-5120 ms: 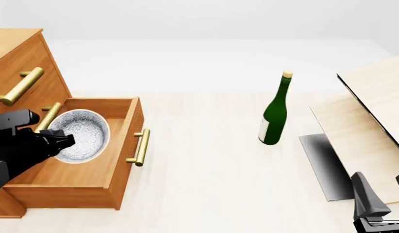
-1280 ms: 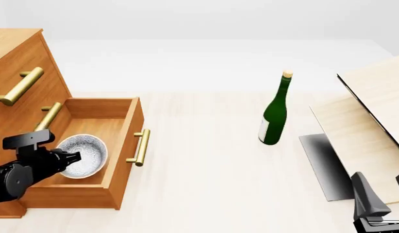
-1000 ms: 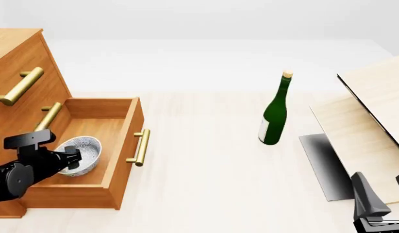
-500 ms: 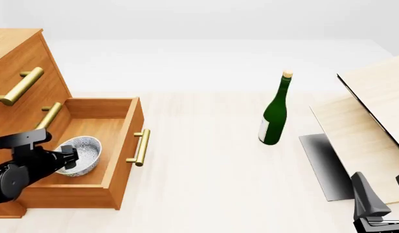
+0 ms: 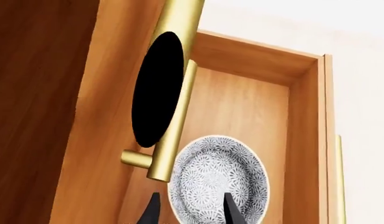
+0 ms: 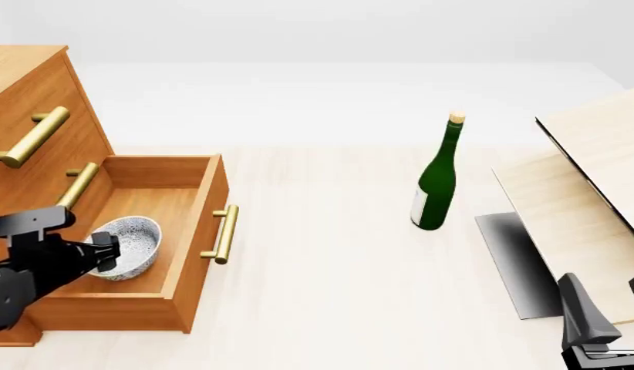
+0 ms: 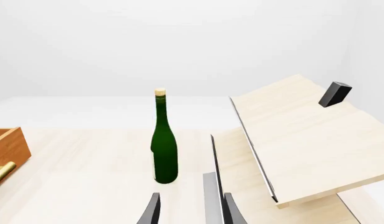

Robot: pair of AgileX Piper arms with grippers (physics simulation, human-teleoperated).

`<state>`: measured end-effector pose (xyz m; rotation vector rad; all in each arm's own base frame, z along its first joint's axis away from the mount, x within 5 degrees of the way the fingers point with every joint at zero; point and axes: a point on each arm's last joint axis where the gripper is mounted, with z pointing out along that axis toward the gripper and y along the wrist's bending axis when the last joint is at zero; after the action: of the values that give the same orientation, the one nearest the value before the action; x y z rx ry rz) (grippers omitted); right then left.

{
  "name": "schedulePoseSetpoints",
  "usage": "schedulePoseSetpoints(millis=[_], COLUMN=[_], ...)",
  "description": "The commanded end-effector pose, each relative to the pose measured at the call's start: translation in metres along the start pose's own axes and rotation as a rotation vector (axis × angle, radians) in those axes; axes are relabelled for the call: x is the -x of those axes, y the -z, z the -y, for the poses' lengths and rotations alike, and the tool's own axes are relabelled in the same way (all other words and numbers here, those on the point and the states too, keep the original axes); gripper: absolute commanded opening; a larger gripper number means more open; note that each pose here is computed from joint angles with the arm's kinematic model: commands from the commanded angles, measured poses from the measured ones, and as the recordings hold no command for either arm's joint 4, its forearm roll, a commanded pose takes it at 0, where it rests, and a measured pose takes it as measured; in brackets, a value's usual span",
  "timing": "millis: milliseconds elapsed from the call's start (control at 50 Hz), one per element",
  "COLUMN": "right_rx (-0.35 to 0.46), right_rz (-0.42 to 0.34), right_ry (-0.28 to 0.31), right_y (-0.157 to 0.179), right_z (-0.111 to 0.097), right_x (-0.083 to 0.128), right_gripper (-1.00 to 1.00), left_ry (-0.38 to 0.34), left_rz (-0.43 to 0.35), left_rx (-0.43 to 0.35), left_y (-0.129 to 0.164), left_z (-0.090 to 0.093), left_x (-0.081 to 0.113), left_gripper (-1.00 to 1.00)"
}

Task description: Put the bowl in the bottom drawer of the cabinet and close it.

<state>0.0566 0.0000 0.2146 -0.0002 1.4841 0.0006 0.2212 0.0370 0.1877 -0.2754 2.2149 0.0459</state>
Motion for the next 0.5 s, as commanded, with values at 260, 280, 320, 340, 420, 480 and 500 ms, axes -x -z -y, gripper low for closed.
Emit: schedulePoseSetpoints(millis=[260, 280, 320, 340, 420, 480, 500], right_rx=[0.0, 0.0, 0.0, 0.0, 0.0, 0.0, 0.0], right_rz=[0.0, 0.0, 0.0, 0.0, 0.0, 0.0, 0.0], right_ry=[0.0, 0.0, 0.0, 0.0, 0.0, 0.0, 0.0], right_y=[0.0, 0.0, 0.0, 0.0, 0.0, 0.0, 0.0], right_z=[0.0, 0.0, 0.0, 0.0, 0.0, 0.0, 0.0], right_x=[0.0, 0.0, 0.0, 0.0, 0.0, 0.0, 0.0], right_gripper=[1.0, 1.0, 1.0, 1.0, 1.0, 1.0, 1.0], left_ry=[-0.032, -0.032, -0.033, -0.034, -0.034, -0.035, -0.034], left_rz=[0.048, 0.052, 0.055, 0.057, 0.065, 0.064, 0.063], left_rx=[-0.05, -0.054, -0.057, -0.066, -0.074, -0.084, -0.085], left_y=[0.029, 0.03, 0.032, 0.033, 0.037, 0.037, 0.037], left_z=[0.012, 0.013, 0.013, 0.016, 0.017, 0.02, 0.02], left_x=[0.003, 0.003, 0.004, 0.004, 0.006, 0.006, 0.005], left_gripper=[1.0, 1.0, 1.0, 1.0, 1.0, 1.0, 1.0])
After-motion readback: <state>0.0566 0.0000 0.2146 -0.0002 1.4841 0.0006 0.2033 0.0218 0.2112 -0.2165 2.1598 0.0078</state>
